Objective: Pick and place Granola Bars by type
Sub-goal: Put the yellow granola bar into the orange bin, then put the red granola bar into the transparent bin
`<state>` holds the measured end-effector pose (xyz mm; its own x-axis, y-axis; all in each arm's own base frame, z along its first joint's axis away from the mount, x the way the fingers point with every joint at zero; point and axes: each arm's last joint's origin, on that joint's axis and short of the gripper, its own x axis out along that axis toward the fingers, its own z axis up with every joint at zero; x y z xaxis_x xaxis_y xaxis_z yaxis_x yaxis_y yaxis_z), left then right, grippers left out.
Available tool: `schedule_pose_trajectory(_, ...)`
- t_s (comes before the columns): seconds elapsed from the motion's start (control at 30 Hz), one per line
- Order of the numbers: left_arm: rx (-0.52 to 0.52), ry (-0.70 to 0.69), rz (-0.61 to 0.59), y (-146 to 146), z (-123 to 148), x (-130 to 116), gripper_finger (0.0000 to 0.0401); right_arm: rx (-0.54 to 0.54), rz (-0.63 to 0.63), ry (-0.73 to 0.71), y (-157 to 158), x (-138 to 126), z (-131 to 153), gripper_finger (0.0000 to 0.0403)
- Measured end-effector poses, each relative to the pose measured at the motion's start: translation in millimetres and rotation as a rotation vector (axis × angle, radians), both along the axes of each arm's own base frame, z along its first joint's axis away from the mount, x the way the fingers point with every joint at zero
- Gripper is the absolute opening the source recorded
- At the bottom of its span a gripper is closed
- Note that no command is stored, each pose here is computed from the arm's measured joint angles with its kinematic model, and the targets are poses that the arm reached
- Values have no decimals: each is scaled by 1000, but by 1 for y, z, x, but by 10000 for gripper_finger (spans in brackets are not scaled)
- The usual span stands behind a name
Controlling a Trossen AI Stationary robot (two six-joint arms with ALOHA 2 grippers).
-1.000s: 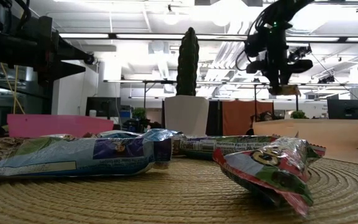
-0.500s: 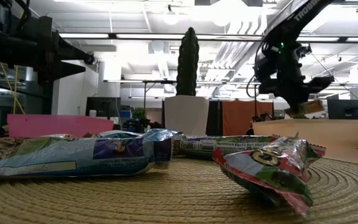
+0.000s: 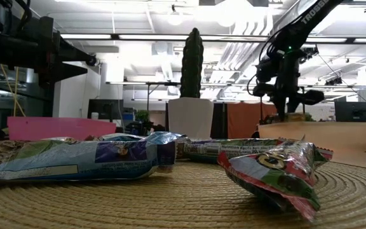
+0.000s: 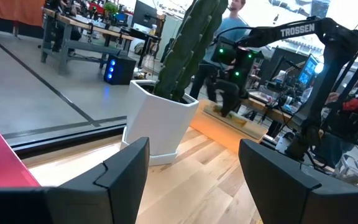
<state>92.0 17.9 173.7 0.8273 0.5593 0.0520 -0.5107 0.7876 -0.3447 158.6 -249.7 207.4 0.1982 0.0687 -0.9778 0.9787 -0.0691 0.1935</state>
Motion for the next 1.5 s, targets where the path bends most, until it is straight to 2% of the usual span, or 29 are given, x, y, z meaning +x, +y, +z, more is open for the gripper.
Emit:
schedule_pose_trajectory(0.27, 0, 0, 0, 0, 0, 0, 245, -103, -116, 35, -7, 6, 0, 55)
schedule_pose_trajectory(0.47, 0, 1, 0, 0, 0, 0, 245, -98, -162, 62, -3, 4, -9, 55)
schedule_pose_trajectory(0.67, 0, 0, 0, 0, 0, 0, 245, -115, -159, 89, -2, 5, -9, 71)
schedule_pose_trajectory(1.1, 0, 0, 0, 0, 0, 0, 245, -114, -96, 7, 0, 6, -2, 162)
schedule_pose_trajectory(1.27, 0, 0, 0, 0, 0, 0, 245, -157, -56, -32, 5, 3, 12, 178)
schedule_pose_trajectory(1.5, 0, 0, 0, 0, 0, 0, 245, -265, -9, -94, 17, -5, 42, 179)
